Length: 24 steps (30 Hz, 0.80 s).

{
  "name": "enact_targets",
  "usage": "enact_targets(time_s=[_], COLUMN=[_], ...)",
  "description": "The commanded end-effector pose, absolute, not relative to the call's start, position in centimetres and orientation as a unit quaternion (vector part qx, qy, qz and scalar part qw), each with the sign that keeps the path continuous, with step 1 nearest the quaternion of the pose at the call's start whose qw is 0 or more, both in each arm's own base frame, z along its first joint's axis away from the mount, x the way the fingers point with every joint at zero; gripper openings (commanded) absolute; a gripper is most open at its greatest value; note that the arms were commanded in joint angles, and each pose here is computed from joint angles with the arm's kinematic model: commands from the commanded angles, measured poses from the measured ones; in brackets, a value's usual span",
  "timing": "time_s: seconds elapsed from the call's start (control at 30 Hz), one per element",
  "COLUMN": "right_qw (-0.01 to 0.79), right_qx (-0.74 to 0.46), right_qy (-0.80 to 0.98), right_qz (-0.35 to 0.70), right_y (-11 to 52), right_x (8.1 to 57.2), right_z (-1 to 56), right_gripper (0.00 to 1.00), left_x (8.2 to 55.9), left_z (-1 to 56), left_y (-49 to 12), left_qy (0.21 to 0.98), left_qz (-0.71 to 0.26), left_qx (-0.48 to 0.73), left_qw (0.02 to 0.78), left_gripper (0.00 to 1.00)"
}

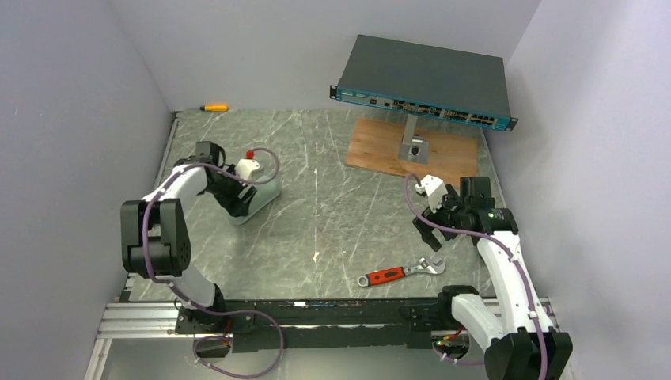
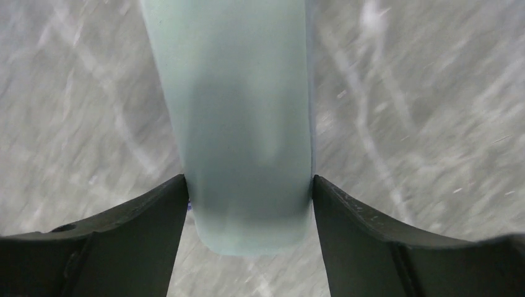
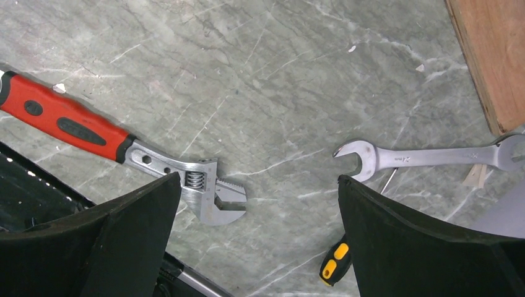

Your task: Open the umbrella

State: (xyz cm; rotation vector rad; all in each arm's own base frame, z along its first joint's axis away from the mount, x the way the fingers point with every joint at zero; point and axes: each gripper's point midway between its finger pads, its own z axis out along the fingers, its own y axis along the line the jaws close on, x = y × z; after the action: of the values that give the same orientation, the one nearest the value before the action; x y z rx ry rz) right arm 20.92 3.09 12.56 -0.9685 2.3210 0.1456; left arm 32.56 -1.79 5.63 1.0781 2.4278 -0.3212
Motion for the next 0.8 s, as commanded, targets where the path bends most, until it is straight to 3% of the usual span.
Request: enact_targets(time_s=[0.0, 0.1, 0.17, 0.23, 0.4, 0.43, 0.63, 0.77], right_qw=[0.331, 0.334, 0.334, 0.331, 0.339, 0.34, 0.344, 0.355], right_qx=[-0.369, -0.371, -0.371, -0.371, -0.387, -0.396, -0.475, -0.56], right_qy=[0.867, 0.865, 0.864, 0.865, 0.854, 0.848, 0.798, 0.734], right_qz=[0.061, 0.059, 0.062, 0.07, 0.083, 0.093, 0.139, 0.147], right_y=[3.6, 3.6, 3.7, 3.9, 4.5, 5.1, 9.9, 14.8], right_x=[21.5, 21.6, 21.7, 21.7, 22.1, 22.0, 22.3, 23.5], right_z=[14.6, 14.8, 14.8, 14.7, 15.2, 15.3, 16.0, 16.3], right_gripper=[1.0, 1.0, 1.0, 1.0, 1.0, 1.0, 1.0, 1.0], left_x=[30.9, 29.4, 28.1, 26.7, 26.7, 26.5, 22.9, 21.3], left_z=[6.7, 6.5, 6.9, 8.1, 12.7, 13.4, 18.4, 18.3], left_y=[-9.4, -14.7, -18.3, -21.4, -21.6, -20.9, -17.4, -14.7], left_qy=[0.844, 0.826, 0.818, 0.808, 0.8, 0.798, 0.717, 0.702], left_qz=[-0.2, -0.199, -0.214, -0.237, -0.256, -0.261, -0.261, -0.181], left_qx=[0.439, 0.474, 0.482, 0.489, 0.464, 0.456, 0.498, 0.523], left_qw=[0.233, 0.233, 0.23, 0.229, 0.281, 0.294, 0.411, 0.449], left_gripper=[0.72, 0.54, 0.52, 0.71, 0.88, 0.97, 1.0, 1.0])
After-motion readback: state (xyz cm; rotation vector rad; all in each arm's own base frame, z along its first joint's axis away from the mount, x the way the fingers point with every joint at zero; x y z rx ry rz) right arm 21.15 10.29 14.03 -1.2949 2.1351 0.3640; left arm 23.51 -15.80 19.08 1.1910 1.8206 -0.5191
